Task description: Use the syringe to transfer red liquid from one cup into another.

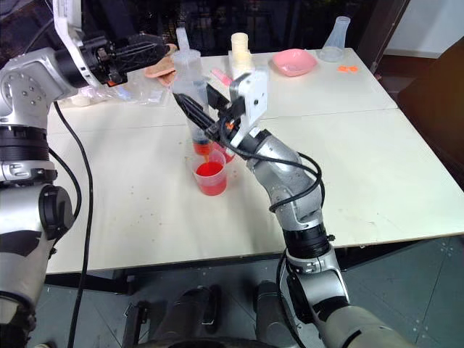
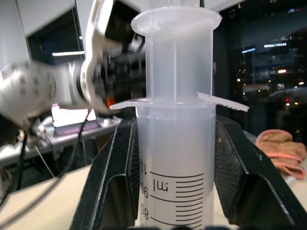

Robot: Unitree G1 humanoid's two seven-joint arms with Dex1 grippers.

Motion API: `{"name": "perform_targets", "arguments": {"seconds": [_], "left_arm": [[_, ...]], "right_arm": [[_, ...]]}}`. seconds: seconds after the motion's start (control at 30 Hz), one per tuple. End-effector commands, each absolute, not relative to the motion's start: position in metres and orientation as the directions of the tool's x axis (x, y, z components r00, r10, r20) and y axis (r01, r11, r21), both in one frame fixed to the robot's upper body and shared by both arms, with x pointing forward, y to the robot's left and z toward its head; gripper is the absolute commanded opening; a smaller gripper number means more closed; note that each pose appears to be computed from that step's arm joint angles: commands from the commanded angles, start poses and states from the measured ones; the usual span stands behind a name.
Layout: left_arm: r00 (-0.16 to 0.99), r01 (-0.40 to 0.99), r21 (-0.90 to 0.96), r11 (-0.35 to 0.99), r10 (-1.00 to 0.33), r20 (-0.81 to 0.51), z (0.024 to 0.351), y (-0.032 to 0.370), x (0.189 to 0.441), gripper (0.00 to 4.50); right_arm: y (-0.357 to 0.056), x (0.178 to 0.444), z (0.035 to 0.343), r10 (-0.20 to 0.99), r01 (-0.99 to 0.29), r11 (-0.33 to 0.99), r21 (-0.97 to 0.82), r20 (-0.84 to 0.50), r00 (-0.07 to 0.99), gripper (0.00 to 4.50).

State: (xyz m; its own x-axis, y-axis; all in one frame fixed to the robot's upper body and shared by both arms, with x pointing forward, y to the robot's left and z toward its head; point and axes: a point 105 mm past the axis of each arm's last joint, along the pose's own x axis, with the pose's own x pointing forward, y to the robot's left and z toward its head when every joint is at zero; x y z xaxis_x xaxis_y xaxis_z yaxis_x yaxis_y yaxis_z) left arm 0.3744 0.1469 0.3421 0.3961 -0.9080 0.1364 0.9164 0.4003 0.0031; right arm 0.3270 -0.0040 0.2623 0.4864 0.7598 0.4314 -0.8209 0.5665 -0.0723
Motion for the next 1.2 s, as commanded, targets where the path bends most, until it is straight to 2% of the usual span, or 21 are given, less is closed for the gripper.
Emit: {"name": "perform_targets", "arguments": {"seconds": [0.03, 0.3, 0.67, 1.2], "left_arm": [[0.341, 0.936, 0.044, 0.350, -0.930, 0.138, 0.355, 0.142, 0.361, 2.73], [0.271, 0.961, 0.015, 0.276, -0.954, 0.128, 0.354, 0.137, 0.349, 2.73], [0.269, 0.963, 0.014, 0.270, -0.961, 0.065, 0.342, 0.138, 0.344, 2.73], [0.220, 0.974, 0.028, 0.223, -0.972, 0.082, 0.338, 0.108, 0.351, 2.73]], "right_arm": [[0.000, 0.322, 0.270, 0.762, -0.814, 0.564, -0.138, 0.469, 0.448, 1.44], [0.003, 0.323, 0.268, 0.761, -0.806, 0.569, -0.163, 0.474, 0.442, 1.44], [0.001, 0.325, 0.267, 0.760, -0.797, 0.578, -0.172, 0.469, 0.450, 1.44], [0.002, 0.321, 0.261, 0.775, -0.799, 0.571, -0.188, 0.447, 0.448, 1.44]]}}
